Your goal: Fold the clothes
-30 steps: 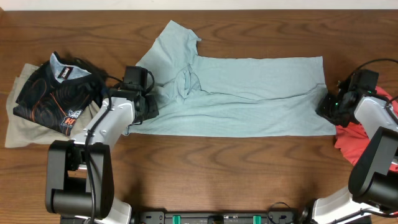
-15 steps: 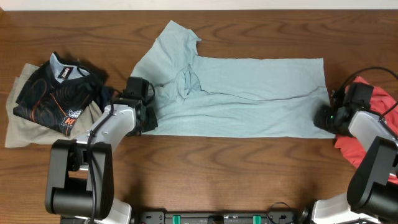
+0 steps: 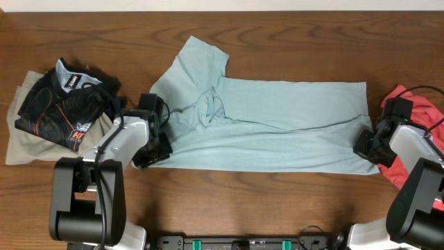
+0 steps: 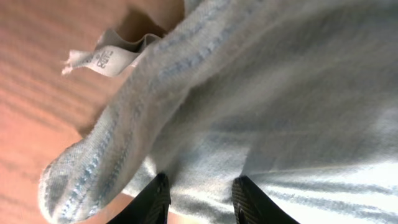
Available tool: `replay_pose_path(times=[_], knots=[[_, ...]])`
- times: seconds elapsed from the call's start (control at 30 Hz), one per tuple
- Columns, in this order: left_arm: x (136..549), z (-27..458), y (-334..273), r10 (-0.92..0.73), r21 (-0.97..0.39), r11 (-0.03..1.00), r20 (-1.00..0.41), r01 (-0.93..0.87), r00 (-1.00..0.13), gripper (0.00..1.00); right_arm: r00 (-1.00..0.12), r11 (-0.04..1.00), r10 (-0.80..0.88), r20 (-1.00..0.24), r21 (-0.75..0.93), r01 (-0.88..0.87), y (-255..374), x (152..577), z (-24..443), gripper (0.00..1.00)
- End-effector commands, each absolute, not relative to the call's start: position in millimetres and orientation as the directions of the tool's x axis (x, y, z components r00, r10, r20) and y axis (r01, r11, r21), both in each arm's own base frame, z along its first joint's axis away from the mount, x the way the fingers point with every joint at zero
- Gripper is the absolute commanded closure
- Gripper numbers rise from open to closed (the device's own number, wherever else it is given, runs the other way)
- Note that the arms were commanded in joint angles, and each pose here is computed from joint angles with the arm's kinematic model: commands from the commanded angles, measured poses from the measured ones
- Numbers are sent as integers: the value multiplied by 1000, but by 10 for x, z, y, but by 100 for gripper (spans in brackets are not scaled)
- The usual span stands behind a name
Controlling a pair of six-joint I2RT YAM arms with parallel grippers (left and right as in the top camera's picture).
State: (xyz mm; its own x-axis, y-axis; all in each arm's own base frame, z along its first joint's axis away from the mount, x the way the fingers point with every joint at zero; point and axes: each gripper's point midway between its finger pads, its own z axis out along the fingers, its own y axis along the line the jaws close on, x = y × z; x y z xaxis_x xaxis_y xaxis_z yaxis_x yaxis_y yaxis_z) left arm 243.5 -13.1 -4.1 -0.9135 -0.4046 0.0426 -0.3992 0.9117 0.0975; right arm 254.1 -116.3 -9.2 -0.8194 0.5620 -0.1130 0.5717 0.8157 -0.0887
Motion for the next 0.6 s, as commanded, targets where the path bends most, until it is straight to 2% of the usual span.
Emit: replay_pose_path(times=[0.0, 0.17, 0.23, 0.3, 0.37, 0.47, 0.57], knots=[[2334, -11, -54, -429, 131, 898, 42, -420, -902, 65, -795, 784, 605, 32, -194, 589, -1187, 2077, -382, 94], [2749, 400, -94, -395, 26, 915, -141, -402, -908, 65, -833, 833, 553, -33, 29, 552, -987, 2503, -123, 85], [3006, 626, -118, -360, -25, 930, -251, -366, -899, 51, -838, 841, 537, -91, 128, 525, -910, 2714, 80, 79], [3240, 818, -144, -323, -59, 945, -338, -323, -884, 43, -832, 843, 530, -166, 214, 494, -853, 2914, 339, 66], [3465, 974, -203, -264, -84, 964, -404, -252, -876, 39, -821, 842, 522, -234, 298, 450, -775, 3076, 615, 31], [3810, 1143, -263, -194, -95, 981, -490, -169, -850, 35, -805, 836, 505, -312, 407, 366, -621, 3209, 969, 1], [4139, 1213, -303, -154, -94, 988, -535, -122, -831, 31, -810, 847, 439, -388, 479, 229, -441, 3253, 1243, 1]])
